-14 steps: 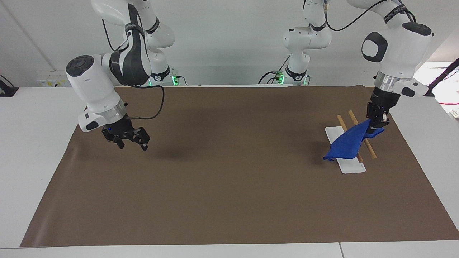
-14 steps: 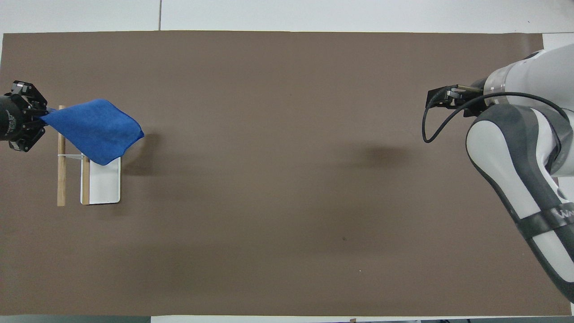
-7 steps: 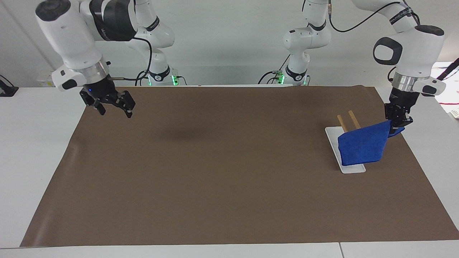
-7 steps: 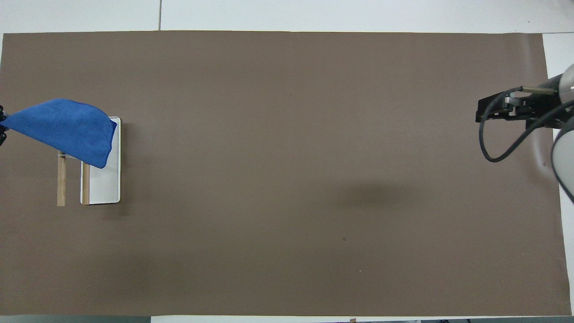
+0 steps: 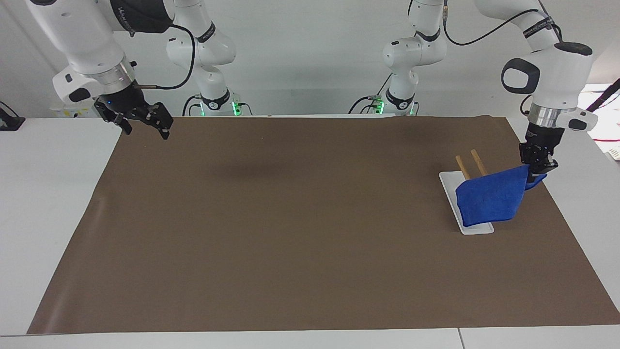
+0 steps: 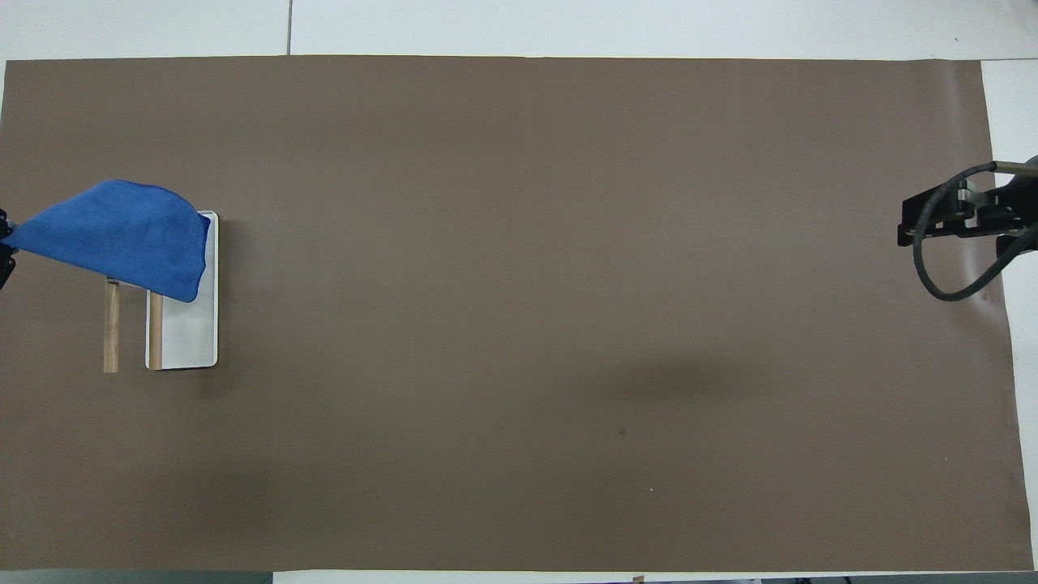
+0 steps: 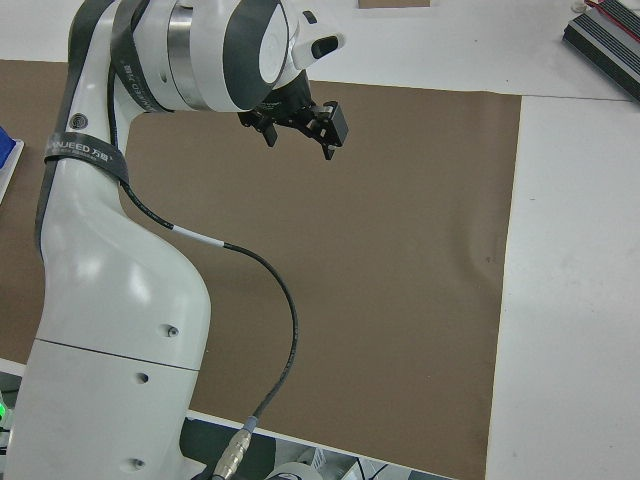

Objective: Right arm passes towel to left arm to hang
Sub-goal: 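Drape the towel over the wooden rack bar with the left gripper, then open the left gripper and pull it back from the rack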

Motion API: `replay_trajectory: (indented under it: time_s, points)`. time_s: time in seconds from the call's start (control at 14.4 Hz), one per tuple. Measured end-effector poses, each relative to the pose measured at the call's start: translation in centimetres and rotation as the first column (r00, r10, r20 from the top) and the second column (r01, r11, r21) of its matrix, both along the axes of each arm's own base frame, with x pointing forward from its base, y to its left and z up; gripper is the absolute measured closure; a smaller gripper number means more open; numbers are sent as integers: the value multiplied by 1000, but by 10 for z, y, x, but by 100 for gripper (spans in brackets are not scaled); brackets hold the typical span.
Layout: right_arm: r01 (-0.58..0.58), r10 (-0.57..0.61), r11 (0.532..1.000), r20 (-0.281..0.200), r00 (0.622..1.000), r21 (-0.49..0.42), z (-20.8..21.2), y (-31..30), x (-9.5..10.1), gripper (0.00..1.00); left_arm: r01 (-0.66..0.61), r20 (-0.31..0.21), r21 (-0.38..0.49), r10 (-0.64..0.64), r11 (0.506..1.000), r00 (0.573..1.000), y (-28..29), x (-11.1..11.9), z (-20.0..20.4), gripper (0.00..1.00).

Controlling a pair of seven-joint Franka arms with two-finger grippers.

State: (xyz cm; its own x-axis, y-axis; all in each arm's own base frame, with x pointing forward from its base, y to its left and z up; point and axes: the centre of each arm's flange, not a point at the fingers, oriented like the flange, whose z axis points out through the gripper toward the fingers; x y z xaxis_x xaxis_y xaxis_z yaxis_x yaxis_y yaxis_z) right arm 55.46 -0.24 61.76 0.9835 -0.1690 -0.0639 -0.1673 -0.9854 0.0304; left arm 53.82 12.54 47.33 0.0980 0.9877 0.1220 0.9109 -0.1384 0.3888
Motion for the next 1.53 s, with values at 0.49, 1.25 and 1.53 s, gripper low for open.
replay_trajectory:
  time_s: [0.49, 1.25, 1.53]
  points:
    - [-125, 125, 992, 37, 991, -2, 21, -2, 0, 0, 30, -56, 9, -29, 1000, 998, 15, -41, -29, 98]
    - [-138, 137, 990, 36, 990, -1, 22, 3, -1, 0, 33, -96, 5, -33, 999, 995, 15, -39, -62, 70]
    - [-135, 135, 991, 34, 990, -1, 22, 2, -1, 0, 66, -44, 25, -65, 998, 997, 6, -21, -34, 22]
